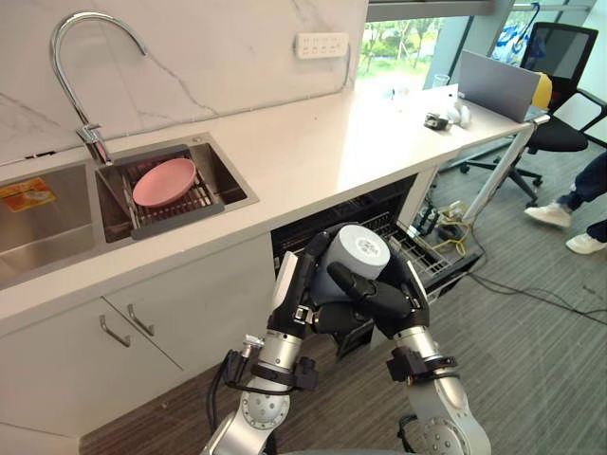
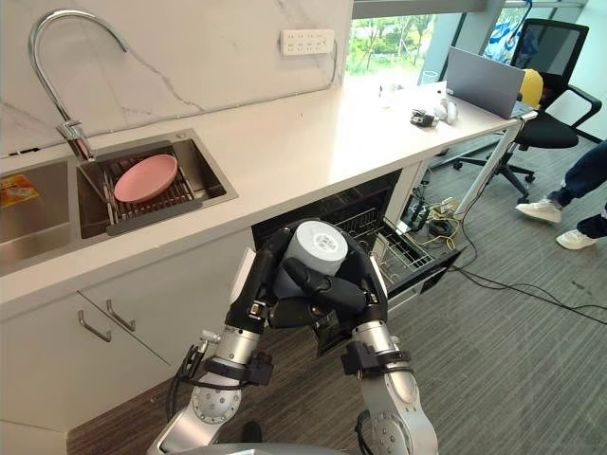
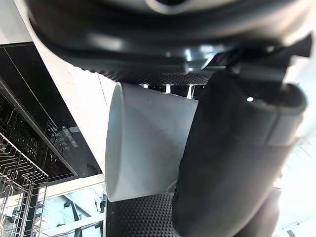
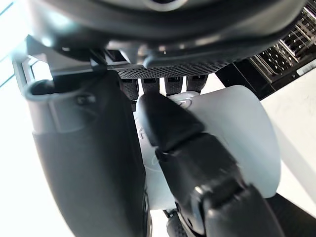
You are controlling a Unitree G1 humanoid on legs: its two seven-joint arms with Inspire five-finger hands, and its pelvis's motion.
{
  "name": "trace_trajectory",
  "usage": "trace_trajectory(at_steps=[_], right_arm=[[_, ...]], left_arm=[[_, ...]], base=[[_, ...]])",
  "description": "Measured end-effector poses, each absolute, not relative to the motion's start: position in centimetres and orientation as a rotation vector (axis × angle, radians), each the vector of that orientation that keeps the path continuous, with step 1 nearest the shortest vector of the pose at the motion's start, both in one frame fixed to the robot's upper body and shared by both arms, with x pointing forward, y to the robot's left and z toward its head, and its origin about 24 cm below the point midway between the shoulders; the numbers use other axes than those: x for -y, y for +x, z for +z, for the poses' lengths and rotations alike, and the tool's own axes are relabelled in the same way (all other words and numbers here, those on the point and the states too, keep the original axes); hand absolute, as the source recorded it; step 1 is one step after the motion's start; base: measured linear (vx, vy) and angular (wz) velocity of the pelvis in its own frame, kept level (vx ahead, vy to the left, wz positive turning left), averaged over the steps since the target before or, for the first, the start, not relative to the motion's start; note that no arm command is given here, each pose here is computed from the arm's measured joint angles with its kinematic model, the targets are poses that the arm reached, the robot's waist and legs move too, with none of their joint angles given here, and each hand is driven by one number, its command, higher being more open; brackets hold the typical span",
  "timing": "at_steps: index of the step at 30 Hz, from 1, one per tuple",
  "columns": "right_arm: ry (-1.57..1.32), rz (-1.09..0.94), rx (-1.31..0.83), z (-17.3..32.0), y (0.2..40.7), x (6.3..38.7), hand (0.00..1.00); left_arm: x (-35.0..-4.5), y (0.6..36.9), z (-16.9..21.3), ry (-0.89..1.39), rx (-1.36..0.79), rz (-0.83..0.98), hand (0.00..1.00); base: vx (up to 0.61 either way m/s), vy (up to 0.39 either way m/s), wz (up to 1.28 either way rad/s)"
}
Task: Walk over to the sink, pick up the cup, carry it to the dishwasher, place the cup inside the dishwasher, then close the dishwasher door
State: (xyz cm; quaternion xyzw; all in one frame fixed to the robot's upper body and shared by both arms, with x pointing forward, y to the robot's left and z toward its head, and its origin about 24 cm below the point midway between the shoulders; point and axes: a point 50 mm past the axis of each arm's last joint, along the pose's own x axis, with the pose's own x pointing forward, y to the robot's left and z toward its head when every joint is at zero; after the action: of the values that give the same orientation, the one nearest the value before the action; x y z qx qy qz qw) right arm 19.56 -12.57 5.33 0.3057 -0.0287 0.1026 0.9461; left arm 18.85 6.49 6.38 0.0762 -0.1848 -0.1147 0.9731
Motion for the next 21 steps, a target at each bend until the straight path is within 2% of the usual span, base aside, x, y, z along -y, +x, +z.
trace_trajectory(at_steps=[9, 10, 21], right_arm=[[0.664, 0.213, 0.039, 5.1, 19.5, 11.8, 0.0], [0.662, 0.213, 0.04, 5.1, 19.5, 11.8, 1.0], [0.614, 0.215, 0.053, 5.4, 19.7, 11.5, 1.0]], left_arm=[[-6.8, 18.9, 6.3, 0.198, 0.382, -0.202, 0.0], [-6.8, 18.9, 6.3, 0.199, 0.383, -0.2, 0.0], [-7.0, 18.9, 6.2, 0.247, 0.404, -0.159, 0.0]], base=[[0.0, 0.0, 0.0], [0.0, 0.0, 0.0], [0.0, 0.0, 0.0]])
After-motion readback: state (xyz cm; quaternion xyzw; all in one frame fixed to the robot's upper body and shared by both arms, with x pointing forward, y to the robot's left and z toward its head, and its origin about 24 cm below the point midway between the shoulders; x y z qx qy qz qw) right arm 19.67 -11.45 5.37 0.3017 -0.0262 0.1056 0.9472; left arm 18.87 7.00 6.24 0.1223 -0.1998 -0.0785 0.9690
